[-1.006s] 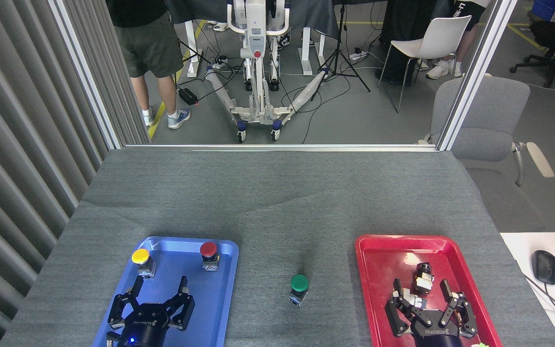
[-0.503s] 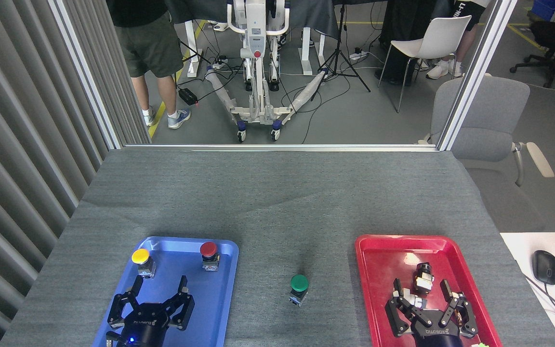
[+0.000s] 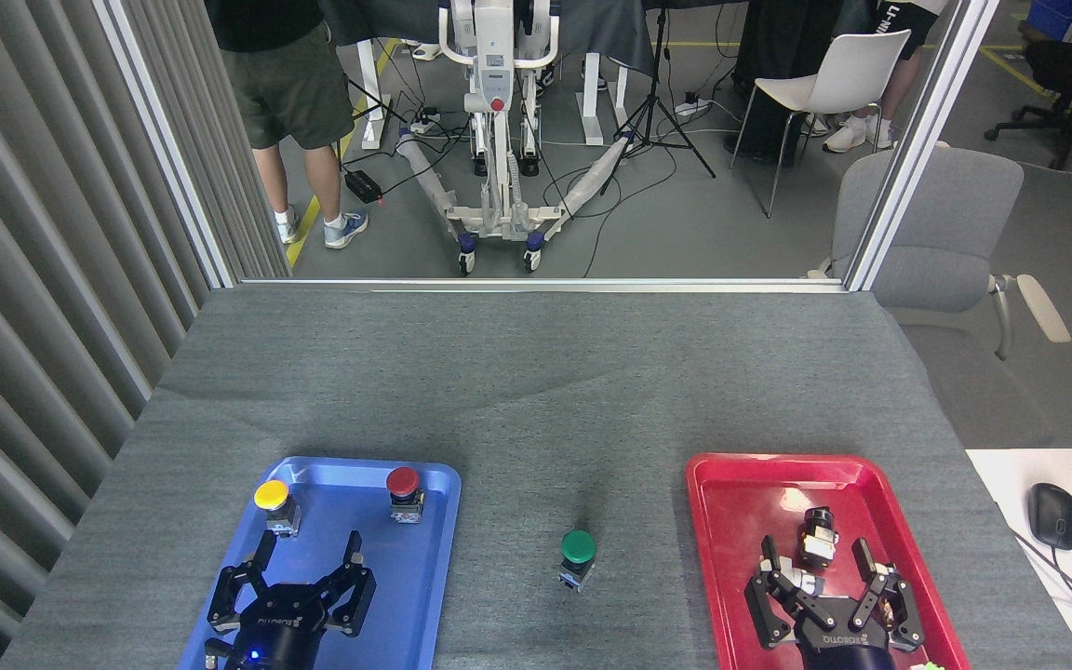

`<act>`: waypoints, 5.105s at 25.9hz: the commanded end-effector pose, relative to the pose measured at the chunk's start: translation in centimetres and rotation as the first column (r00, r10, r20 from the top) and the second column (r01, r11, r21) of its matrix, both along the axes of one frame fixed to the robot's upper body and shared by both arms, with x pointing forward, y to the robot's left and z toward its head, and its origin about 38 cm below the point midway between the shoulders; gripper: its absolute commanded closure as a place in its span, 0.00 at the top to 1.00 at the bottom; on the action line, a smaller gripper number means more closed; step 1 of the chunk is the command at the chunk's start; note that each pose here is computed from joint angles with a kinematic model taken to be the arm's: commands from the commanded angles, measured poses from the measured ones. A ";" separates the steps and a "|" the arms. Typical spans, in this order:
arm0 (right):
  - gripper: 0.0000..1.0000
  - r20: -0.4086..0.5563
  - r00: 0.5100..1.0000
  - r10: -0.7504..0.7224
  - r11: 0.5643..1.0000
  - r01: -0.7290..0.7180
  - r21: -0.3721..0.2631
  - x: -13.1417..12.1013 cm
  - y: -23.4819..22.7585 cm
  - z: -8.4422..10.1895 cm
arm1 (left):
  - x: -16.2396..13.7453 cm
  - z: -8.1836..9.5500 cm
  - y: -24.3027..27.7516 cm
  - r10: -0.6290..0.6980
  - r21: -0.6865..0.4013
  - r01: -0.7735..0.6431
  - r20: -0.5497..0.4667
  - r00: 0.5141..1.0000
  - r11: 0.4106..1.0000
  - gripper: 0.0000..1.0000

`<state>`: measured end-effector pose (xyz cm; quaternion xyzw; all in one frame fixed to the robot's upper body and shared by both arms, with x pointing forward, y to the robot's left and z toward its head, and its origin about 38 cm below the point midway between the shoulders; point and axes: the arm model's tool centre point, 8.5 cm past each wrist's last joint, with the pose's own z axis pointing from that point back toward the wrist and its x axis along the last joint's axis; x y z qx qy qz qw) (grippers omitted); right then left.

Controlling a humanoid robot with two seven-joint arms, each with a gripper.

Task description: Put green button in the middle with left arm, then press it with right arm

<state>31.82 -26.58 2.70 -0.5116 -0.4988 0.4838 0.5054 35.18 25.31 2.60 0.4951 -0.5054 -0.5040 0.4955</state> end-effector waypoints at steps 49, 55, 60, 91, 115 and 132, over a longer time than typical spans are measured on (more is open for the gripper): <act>0.00 -0.155 0.943 0.295 0.955 -0.285 0.084 3.9 20.7 -2.5 | 0.3 2.6 -0.3 0.001 -0.010 0.000 0.072 0.997 1.000 1.00; 0.00 -0.174 0.944 0.282 0.959 -0.273 0.077 3.8 20.6 -3.2 | 0.3 2.6 -0.3 0.001 -0.010 0.000 0.074 0.997 1.000 1.00; 0.00 -0.204 0.941 0.269 0.963 -0.260 0.067 3.5 20.3 -4.2 | 0.2 2.5 -0.3 0.001 -0.017 0.000 0.071 0.998 1.000 1.00; 0.99 -0.031 0.999 0.020 1.000 -0.020 -0.006 0.9 6.2 0.7 | 0.4 3.8 -0.9 -0.037 -0.008 0.038 0.122 0.992 0.999 1.00; 1.00 0.039 0.995 -0.092 0.995 0.093 -0.023 -1.7 -1.7 1.5 | 0.2 1.3 -0.9 -0.062 -0.008 0.063 0.058 0.996 0.998 1.00; 1.00 0.033 0.997 -0.069 0.998 0.070 -0.007 -1.9 -1.0 1.2 | 0.0 0.5 -0.7 -0.058 0.002 0.058 0.035 0.998 0.998 1.00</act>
